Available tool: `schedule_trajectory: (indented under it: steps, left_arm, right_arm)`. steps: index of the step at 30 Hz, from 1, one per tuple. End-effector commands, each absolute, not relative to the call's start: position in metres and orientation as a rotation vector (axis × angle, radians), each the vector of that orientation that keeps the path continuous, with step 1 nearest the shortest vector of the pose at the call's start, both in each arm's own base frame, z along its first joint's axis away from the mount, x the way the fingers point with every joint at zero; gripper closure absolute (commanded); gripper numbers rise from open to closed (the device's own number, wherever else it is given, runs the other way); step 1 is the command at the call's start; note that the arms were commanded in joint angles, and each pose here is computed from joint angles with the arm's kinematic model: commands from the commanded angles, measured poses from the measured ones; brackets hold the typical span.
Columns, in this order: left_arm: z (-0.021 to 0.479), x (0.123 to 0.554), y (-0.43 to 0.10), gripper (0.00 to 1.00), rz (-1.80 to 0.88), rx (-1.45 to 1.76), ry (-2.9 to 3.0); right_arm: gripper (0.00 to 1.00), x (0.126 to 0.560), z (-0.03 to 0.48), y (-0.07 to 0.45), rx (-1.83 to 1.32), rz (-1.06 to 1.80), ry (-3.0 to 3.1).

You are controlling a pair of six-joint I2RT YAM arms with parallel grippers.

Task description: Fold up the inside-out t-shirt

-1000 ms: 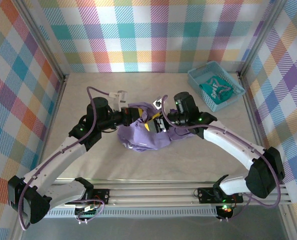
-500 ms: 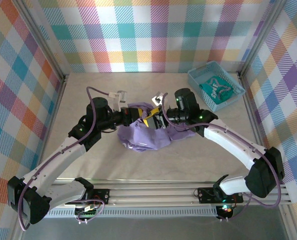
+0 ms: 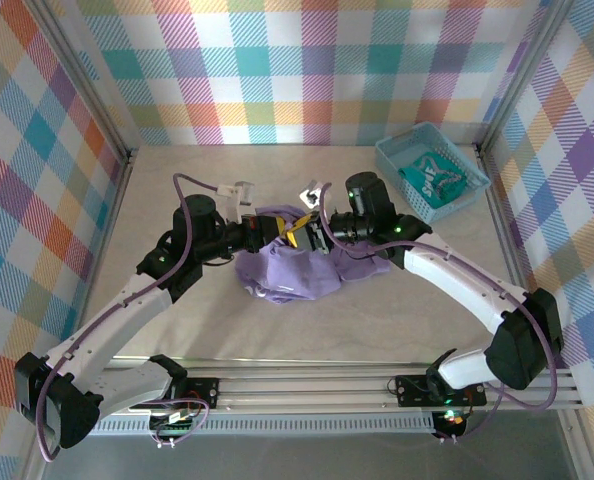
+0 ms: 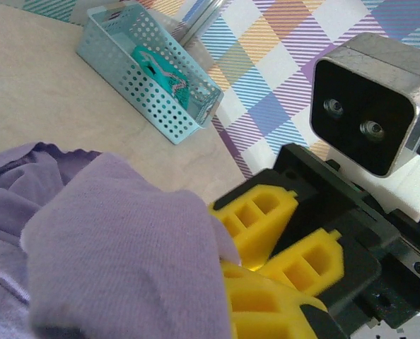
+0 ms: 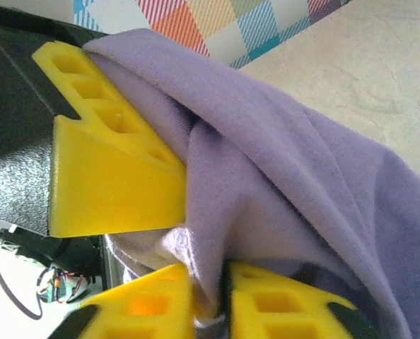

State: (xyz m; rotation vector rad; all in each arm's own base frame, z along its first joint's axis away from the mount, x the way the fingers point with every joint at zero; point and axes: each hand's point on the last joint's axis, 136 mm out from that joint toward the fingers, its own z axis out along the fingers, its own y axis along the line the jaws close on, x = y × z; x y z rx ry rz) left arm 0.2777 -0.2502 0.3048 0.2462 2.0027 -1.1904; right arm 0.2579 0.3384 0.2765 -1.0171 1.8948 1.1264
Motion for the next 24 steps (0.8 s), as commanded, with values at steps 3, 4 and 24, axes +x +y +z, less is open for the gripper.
schedule_trajectory:
  steps: [3, 4, 24]
  left_arm:
    - [0.305, 0.279, -0.242, 1.0, -1.143, 0.246, 1.992]
    - [0.304, 0.279, -0.241, 1.0, -1.138, 0.244, 1.994]
    - [0.255, 0.284, -0.158, 0.49, -0.574, 0.04, 2.127]
  right_arm:
    - [0.91, 0.251, 0.288, 0.334, -1.059, 1.102, 1.851]
    - [0.94, 0.249, 0.289, 0.333, -1.063, 1.099, 1.846]
    - [1.0, 0.236, 0.349, 0.341, -0.948, 1.522, 1.753]
